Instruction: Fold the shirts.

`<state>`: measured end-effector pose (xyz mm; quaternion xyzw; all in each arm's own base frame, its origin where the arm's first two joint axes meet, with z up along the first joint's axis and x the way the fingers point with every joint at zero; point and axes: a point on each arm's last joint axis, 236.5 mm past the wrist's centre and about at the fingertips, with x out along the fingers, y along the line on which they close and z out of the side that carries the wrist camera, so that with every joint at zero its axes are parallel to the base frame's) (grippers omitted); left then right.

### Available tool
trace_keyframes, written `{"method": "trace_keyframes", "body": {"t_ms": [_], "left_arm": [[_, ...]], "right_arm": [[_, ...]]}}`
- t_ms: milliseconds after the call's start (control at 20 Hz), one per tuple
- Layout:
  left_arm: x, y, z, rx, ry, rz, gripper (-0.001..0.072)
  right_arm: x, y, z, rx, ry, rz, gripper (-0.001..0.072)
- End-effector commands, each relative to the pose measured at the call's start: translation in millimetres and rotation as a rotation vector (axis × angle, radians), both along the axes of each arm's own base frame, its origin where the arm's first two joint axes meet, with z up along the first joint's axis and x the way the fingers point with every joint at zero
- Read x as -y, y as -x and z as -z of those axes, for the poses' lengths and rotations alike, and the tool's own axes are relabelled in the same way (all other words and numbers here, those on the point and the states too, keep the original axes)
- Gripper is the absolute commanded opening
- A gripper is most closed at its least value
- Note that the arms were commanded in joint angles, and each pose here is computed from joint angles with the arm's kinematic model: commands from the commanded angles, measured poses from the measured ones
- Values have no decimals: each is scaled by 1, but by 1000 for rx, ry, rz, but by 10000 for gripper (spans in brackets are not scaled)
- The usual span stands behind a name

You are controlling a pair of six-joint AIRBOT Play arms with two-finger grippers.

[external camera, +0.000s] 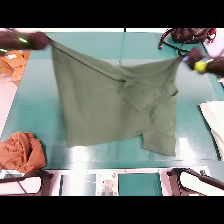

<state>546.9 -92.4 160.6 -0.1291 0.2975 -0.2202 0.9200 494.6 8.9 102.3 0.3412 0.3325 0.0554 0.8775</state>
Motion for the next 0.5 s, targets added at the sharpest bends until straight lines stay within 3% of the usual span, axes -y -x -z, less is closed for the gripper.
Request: {"method": "trace_keyframes", "body": {"t_ms": [0,100,150,200,250,350,400,450], "left_arm": [[31,-41,102,-100,55,-20,24],[33,-48,119,-128,87,-49,37],[30,-47,119,-144,105,-65,340],[26,-45,115,-174,135,-69,603],[20,-38,108,-211,156,-46,613],[2,-15,88,-281,169,41,611],[-9,-3,80,-319,173,81,568],[-22,11,73,-360,180,112,321]], "right_arm": [[-8,-28,122,-187,-22,11,27],[-8,-36,146,-228,-28,4,31],[-5,-38,147,-231,-27,1,131],[2,-38,142,-226,-8,-17,300],[13,-35,134,-231,25,-59,366],[46,-12,118,-303,41,-123,366],[63,4,113,-345,30,-138,366],[76,21,110,-375,25,-152,366]]}}
